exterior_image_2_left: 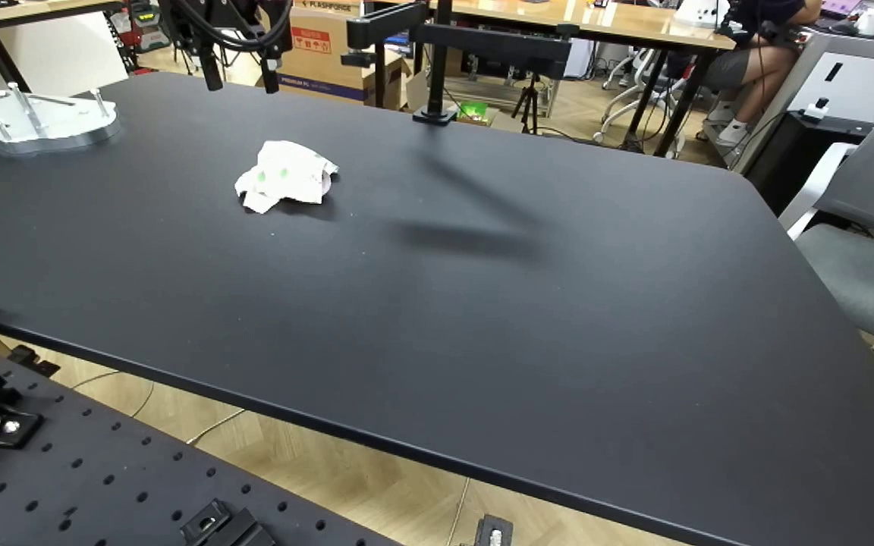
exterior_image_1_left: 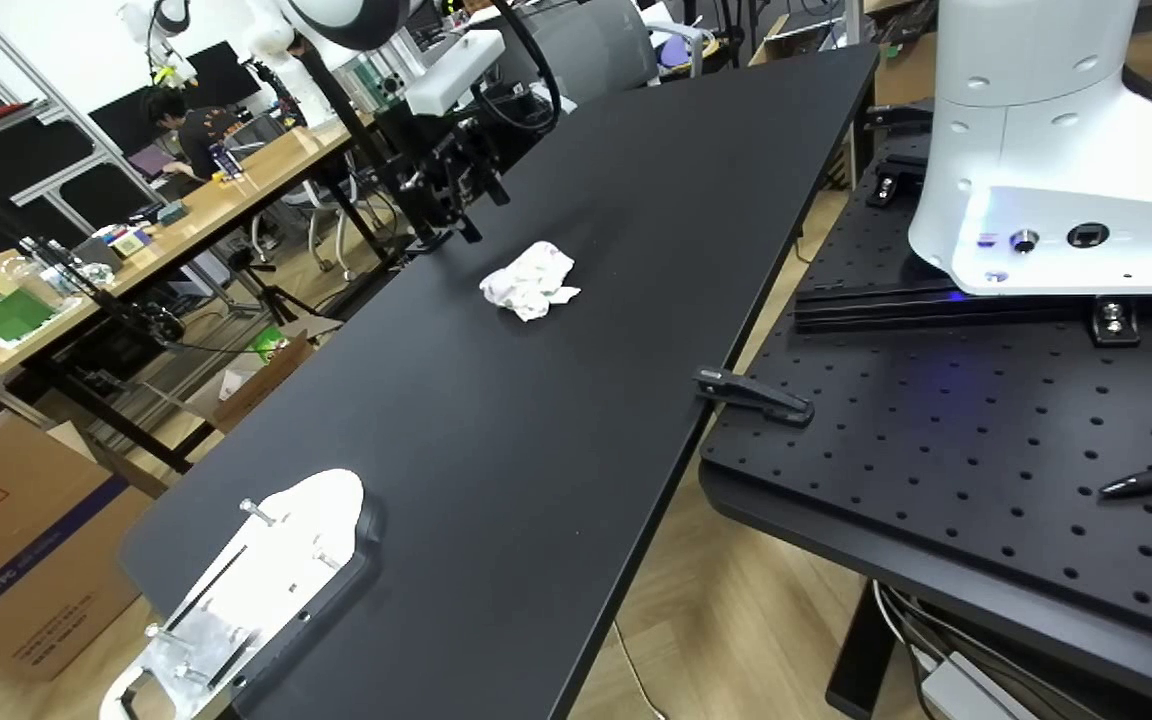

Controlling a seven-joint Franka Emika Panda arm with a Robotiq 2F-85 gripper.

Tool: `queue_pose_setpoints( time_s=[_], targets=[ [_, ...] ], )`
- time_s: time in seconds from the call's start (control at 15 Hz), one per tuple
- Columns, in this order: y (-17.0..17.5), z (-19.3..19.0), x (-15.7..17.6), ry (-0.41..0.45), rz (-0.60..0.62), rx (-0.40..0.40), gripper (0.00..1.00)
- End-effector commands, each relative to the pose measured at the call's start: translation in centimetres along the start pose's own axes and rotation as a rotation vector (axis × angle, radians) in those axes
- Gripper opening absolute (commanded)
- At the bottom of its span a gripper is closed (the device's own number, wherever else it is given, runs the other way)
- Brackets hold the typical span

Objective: Unhang the white cloth from the black stand and put it on the table

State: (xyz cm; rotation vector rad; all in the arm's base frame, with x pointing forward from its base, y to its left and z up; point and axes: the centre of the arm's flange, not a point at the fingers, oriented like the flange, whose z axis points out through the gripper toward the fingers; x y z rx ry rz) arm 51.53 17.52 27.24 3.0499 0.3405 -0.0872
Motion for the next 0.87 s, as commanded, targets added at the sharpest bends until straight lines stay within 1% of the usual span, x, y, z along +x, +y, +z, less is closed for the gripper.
queue_pose_setpoints(
  time_s=[0.0, 0.13, 0.2, 0.4, 0.8],
  targets=[
    [0.2, -3.0, -2.0, -0.012, 0.015, 0.04, 1.0],
    [0.3, -4.4, -2.6, -0.008, 0.009, 0.064, 1.0],
    [-0.2, -2.4, -0.8, -0.01, 0.007, 0.047, 1.0],
    [-0.1, -3.9, -1.5, -0.003, 0.003, 0.057, 1.0],
    [-0.1, -3.6, -1.8, -0.01, 0.003, 0.058, 1.0]
  ],
)
